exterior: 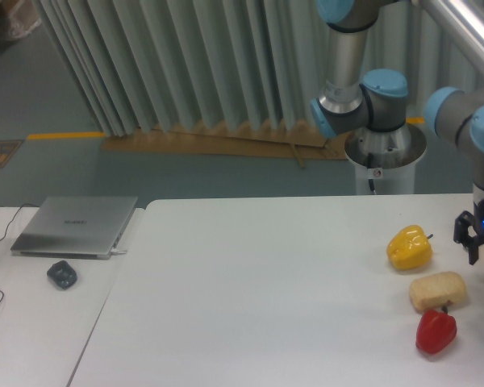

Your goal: Place the green pepper in a basket

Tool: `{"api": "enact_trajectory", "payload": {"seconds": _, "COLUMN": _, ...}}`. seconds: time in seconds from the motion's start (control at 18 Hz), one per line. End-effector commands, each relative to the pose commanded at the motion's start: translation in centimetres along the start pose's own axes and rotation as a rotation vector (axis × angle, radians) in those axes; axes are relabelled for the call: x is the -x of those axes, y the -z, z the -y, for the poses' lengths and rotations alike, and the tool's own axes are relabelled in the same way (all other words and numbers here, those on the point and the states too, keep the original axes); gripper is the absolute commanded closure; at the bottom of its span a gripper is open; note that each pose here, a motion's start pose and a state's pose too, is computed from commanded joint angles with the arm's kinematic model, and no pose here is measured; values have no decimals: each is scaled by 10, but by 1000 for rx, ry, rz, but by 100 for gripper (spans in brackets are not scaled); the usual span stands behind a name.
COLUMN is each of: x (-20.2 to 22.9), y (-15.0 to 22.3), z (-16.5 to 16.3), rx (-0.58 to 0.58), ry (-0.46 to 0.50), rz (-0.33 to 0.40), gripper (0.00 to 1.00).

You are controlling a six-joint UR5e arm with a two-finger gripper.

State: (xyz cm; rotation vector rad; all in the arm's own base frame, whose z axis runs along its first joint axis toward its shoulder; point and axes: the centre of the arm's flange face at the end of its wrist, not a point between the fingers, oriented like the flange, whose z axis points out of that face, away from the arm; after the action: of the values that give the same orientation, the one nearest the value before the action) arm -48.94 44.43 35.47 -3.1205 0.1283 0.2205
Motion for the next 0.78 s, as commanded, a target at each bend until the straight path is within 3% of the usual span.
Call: {"api": "enact_trajectory", "payload": {"seconds": 0.78, "x": 12, "y": -30, "z": -8, "rx": -9, "ry": 27, "rz": -54, "gripper": 0}}
